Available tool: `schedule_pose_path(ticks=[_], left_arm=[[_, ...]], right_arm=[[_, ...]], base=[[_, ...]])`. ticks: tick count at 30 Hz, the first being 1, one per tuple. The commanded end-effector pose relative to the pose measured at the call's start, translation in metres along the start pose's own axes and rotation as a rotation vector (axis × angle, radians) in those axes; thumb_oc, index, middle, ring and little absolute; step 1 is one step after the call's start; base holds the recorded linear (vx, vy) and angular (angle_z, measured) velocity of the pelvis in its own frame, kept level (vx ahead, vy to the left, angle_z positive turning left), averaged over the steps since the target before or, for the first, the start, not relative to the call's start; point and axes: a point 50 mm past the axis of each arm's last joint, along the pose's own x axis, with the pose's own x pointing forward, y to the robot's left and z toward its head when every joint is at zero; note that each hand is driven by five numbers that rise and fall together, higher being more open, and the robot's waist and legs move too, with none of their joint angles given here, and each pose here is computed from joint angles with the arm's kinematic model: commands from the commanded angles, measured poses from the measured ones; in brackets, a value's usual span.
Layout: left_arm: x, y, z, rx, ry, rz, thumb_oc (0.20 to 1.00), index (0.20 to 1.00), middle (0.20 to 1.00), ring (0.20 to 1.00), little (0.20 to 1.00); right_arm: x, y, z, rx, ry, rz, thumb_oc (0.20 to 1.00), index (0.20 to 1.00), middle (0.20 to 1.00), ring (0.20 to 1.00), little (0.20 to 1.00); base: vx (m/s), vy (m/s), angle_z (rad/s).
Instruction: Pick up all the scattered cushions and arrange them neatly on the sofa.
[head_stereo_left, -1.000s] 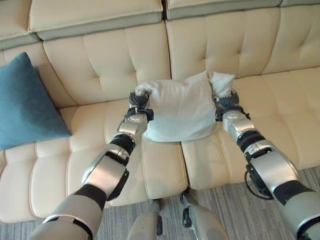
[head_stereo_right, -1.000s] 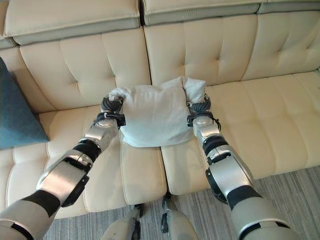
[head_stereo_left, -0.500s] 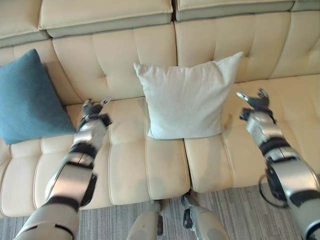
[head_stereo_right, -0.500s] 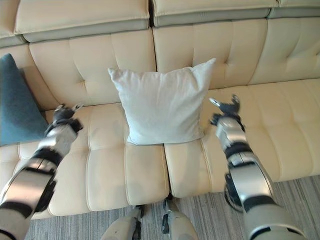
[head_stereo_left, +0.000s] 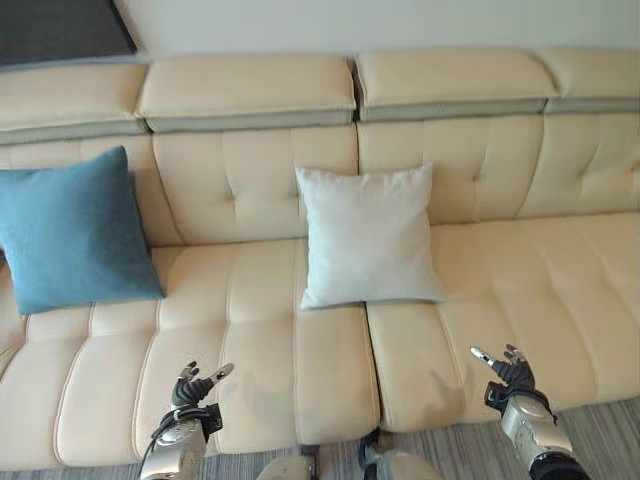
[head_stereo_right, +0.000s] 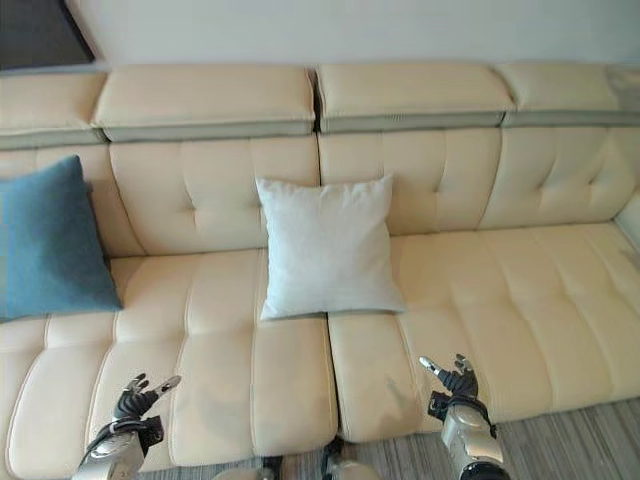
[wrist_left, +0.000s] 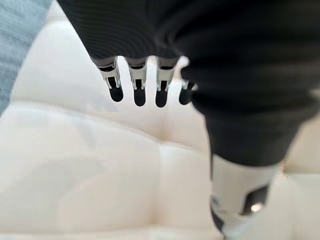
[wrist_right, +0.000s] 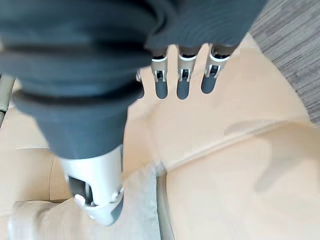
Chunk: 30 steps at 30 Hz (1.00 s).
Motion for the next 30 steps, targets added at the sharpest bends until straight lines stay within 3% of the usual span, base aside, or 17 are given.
schedule_pose_path(ticks=[1, 4, 14, 30], left_arm=[[0.006, -0.009, 0.008, 0.079, -0.029, -0.043, 1.0, 1.0, 1.0, 1.0, 1.0], [0.001, -0.016, -0.008, 0.141, 0.014, -0.097, 1.0, 1.0, 1.0, 1.0, 1.0], [0.0, -0.013, -0.018, 0.174, 0.049, -0.097, 1.0, 1.0, 1.0, 1.0, 1.0], [-0.004, -0.016, -0.035, 0.13, 0.125, -0.078, 1.0, 1.0, 1.0, 1.0, 1.0]], right_arm=[[0.0, -0.004, 0.004, -0.022, -0.033, 0.018, 1.0, 1.0, 1.0, 1.0, 1.0], [-0.009, -0.001, -0.02, -0.022, 0.023, 0.043, 1.0, 1.0, 1.0, 1.0, 1.0], [-0.01, 0.007, -0.026, -0.015, 0.041, 0.068, 1.0, 1.0, 1.0, 1.0, 1.0], [-0.011, 0.016, -0.018, -0.07, 0.006, 0.114, 1.0, 1.0, 1.0, 1.0, 1.0]], base=[[-0.09, 0.127, 0.0], [-0.14, 0.137, -0.03], [-0.2, 0.016, -0.21], [-0.28, -0.184, 0.05]])
